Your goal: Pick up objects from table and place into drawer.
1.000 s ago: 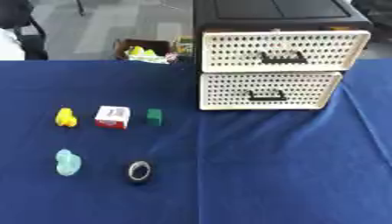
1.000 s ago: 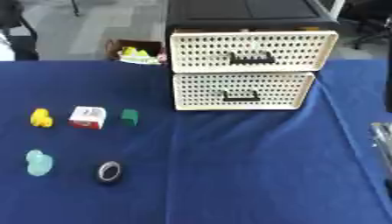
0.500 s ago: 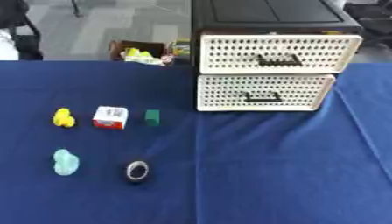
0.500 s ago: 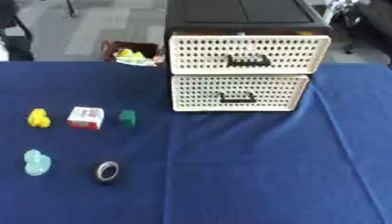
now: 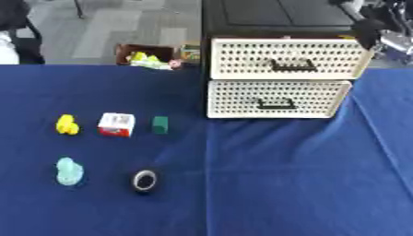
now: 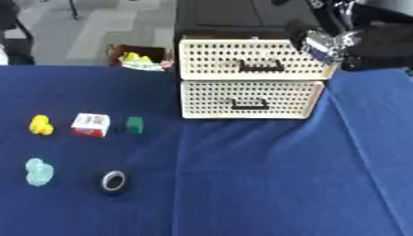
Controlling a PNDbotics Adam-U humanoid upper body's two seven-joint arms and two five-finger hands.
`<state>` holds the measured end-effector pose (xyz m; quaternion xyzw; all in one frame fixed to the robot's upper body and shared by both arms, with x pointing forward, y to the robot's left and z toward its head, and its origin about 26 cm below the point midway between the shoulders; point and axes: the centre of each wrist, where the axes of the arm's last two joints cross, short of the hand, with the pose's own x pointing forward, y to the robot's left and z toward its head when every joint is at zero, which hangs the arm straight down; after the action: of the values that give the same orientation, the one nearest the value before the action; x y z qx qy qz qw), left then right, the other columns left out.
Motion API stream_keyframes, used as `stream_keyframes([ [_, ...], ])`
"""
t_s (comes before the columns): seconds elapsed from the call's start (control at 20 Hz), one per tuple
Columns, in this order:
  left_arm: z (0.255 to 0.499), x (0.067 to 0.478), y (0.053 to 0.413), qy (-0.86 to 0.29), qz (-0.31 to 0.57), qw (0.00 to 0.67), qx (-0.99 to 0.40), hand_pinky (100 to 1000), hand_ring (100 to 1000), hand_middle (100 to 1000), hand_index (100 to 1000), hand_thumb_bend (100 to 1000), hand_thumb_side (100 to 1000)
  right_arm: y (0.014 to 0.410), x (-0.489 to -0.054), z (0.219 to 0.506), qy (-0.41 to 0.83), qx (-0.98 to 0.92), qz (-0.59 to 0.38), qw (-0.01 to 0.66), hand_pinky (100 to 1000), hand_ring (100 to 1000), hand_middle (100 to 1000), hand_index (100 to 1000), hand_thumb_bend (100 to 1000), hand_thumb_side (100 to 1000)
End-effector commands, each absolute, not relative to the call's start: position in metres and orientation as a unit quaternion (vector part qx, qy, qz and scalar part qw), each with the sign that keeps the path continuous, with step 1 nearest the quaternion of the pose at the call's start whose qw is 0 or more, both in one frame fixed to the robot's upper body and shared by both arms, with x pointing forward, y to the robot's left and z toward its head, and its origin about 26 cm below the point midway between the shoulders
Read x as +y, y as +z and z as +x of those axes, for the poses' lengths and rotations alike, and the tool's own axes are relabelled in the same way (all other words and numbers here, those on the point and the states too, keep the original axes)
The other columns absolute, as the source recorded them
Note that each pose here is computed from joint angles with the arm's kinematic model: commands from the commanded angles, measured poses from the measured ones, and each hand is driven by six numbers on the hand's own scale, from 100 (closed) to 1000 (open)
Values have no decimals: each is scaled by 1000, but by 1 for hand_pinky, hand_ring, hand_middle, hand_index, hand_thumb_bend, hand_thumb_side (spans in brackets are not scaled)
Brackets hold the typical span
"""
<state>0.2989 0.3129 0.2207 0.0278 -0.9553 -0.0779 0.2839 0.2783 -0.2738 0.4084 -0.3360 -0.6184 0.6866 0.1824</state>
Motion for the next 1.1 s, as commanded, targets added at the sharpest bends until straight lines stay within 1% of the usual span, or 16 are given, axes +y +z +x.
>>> stream_keyframes([
  [0.05, 295, 315, 230, -94, 35, 274, -956, 461, 451, 556, 844, 100, 861, 421, -280, 281, 719, -588, -317, 192, 332, 277, 206, 956, 100, 1000],
  [0.1, 295, 315, 230, -95, 35, 274, -956, 461, 451, 556, 844, 100, 861, 420, -281, 286, 724, -586, -307, 195, 334, 276, 199, 962, 101, 1000],
  [0.15, 295, 315, 230, -95, 34, 274, -956, 461, 451, 556, 844, 100, 863, 419, -281, 290, 728, -585, -297, 198, 333, 275, 193, 964, 169, 1000],
  [0.3, 295, 315, 230, -96, 34, 275, -956, 460, 451, 557, 843, 100, 864, 415, -283, 304, 739, -581, -272, 206, 332, 276, 188, 965, 349, 926],
  [0.45, 295, 315, 230, -97, 33, 275, -956, 460, 451, 557, 842, 100, 862, 411, -284, 314, 747, -576, -254, 212, 326, 274, 183, 964, 450, 927],
  [0.5, 295, 315, 230, -98, 33, 275, -956, 459, 451, 557, 842, 100, 863, 410, -284, 317, 750, -574, -252, 212, 320, 271, 179, 966, 445, 905],
  [0.55, 295, 315, 230, -98, 33, 275, -956, 459, 450, 557, 842, 100, 864, 409, -283, 320, 752, -572, -249, 213, 313, 267, 176, 969, 420, 850],
  [0.7, 295, 315, 230, -99, 32, 276, -956, 459, 450, 557, 842, 100, 864, 404, -282, 331, 761, -561, -242, 217, 301, 261, 170, 970, 401, 771],
  [0.85, 295, 315, 230, -100, 32, 276, -955, 458, 450, 557, 842, 100, 864, 401, -282, 344, 763, -553, -245, 230, 299, 260, 168, 968, 411, 755],
  [1.1, 295, 315, 230, -100, 33, 277, -955, 457, 452, 557, 842, 100, 865, 398, -284, 363, 758, -544, -252, 258, 302, 262, 170, 964, 418, 788],
])
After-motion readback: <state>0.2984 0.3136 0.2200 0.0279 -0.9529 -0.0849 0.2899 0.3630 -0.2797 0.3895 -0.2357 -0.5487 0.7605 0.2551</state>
